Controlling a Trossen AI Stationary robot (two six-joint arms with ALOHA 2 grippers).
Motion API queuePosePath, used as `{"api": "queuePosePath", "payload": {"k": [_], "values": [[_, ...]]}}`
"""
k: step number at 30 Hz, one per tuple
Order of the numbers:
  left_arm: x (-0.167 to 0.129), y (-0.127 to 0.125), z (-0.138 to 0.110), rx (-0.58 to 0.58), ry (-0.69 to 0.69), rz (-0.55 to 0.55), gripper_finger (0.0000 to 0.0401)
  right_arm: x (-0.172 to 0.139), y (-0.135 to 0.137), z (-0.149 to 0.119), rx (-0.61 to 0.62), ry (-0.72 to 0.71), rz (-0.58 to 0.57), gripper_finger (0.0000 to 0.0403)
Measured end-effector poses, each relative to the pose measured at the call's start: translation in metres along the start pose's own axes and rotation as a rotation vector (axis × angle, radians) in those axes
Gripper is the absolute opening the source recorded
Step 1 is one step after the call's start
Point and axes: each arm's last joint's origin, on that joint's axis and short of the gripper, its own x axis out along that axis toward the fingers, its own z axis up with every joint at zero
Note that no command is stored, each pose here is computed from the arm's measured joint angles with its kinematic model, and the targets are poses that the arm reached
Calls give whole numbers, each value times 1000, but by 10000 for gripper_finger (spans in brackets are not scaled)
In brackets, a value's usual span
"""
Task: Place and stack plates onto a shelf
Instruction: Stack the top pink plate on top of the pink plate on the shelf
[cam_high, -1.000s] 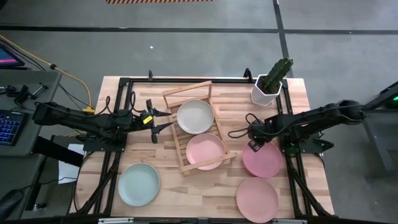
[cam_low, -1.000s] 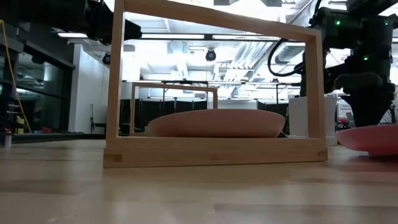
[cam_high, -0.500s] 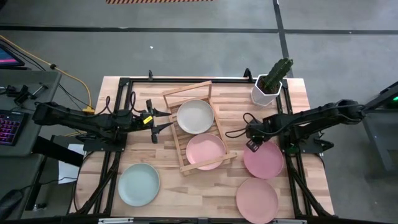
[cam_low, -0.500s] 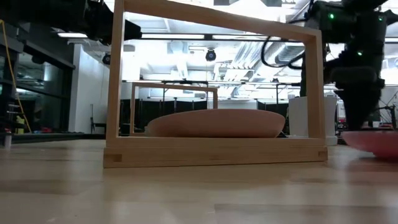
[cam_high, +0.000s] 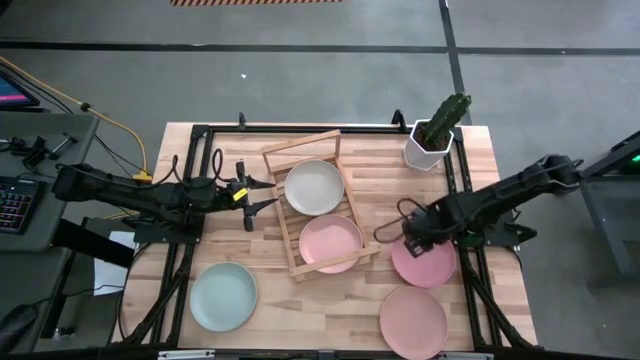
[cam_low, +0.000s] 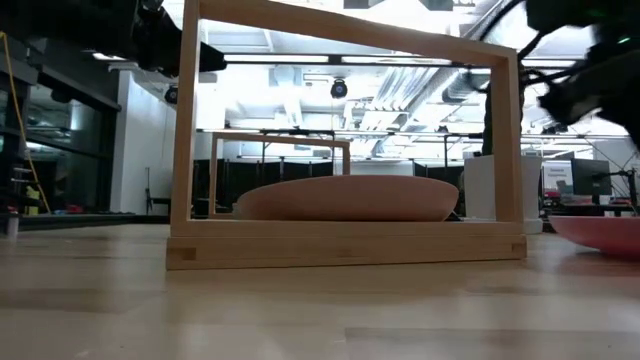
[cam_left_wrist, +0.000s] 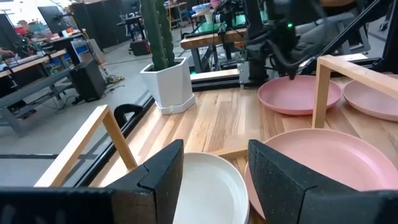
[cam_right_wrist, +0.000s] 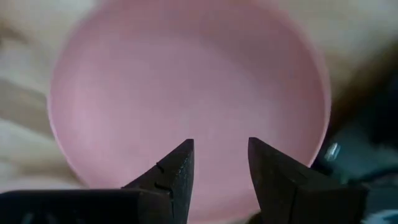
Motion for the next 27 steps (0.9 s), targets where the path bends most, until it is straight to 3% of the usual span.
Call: {"api": "queuePosePath", "payload": {"k": [4,10,18,27], "values": [[0,0,0,0,0,0,170,3,3,-20,37,39,-9,133],[0,0,1,-3,-11,2,170,8,8,-31,89,-40,-7,133],[0,0,1,-4,-12,2,170,30,23,-28,52,-1,-90,133],[0,0,1,-3,-11,2,170,57,39,-8,-77,28,-138,133]]}}
